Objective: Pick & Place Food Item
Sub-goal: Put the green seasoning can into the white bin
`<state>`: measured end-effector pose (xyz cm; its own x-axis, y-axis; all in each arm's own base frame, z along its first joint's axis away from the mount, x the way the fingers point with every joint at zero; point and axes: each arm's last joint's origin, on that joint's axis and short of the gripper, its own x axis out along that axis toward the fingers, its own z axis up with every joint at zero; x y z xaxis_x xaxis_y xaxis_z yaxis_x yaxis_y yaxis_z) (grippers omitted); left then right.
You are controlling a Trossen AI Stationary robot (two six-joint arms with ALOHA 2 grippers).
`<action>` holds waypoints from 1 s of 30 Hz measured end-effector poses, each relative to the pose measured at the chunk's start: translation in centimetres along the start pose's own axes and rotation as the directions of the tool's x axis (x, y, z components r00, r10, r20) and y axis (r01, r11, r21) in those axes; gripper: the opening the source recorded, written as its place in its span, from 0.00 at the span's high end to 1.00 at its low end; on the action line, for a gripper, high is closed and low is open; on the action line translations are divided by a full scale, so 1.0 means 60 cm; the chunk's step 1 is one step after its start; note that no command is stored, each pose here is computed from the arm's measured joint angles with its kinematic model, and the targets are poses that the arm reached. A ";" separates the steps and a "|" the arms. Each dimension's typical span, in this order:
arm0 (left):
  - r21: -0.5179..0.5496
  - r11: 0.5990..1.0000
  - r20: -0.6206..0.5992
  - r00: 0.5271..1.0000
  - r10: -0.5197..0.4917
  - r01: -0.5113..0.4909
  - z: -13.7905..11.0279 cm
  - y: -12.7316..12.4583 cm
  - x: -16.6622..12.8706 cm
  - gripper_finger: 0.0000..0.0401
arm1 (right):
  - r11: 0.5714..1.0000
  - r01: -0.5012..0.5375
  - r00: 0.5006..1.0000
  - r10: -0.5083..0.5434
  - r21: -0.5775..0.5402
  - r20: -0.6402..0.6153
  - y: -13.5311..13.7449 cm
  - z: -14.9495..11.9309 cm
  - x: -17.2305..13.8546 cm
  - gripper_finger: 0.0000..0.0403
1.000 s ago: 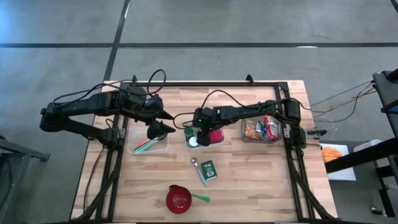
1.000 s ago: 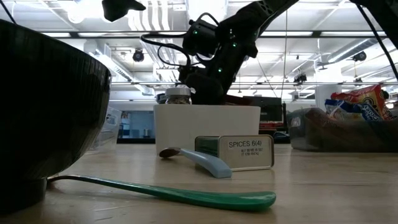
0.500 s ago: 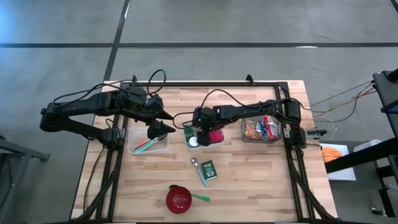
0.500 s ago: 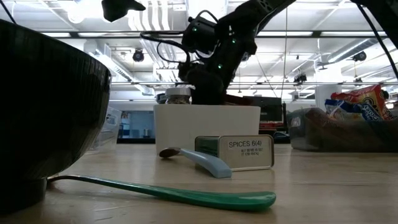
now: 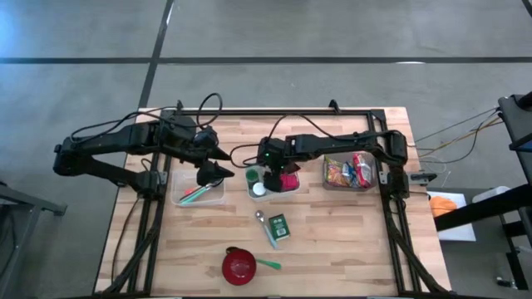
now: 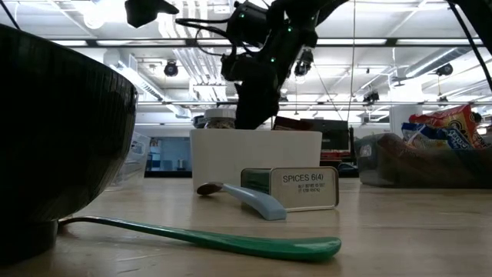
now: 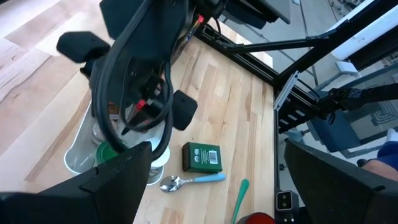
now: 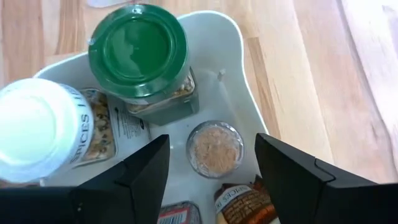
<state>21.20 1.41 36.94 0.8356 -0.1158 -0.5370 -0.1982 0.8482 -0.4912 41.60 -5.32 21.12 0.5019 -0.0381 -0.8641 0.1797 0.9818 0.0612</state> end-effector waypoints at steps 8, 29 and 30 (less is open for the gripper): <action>-0.016 1.000 -0.024 1.000 0.013 -0.013 -0.004 0.002 0.000 0.08 | 0.987 0.004 1.000 -0.001 0.160 -0.019 0.006 -0.005 -0.068 0.42; -0.015 1.000 -0.074 0.997 0.013 -0.014 -0.013 0.004 -0.007 0.08 | 0.616 0.130 0.986 -0.001 0.777 -0.164 0.217 -0.083 -0.107 0.42; -0.013 1.000 -0.084 0.996 0.007 -0.008 -0.014 0.004 -0.007 0.08 | 0.600 0.133 0.986 -0.002 0.788 -0.166 0.225 -0.085 -0.103 0.42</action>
<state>20.34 1.24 36.48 0.7884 -0.1527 -0.5959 -0.2117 0.8422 -0.4959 36.60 9.13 24.73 0.3546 -0.0083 -0.9350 0.8419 0.4378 0.3154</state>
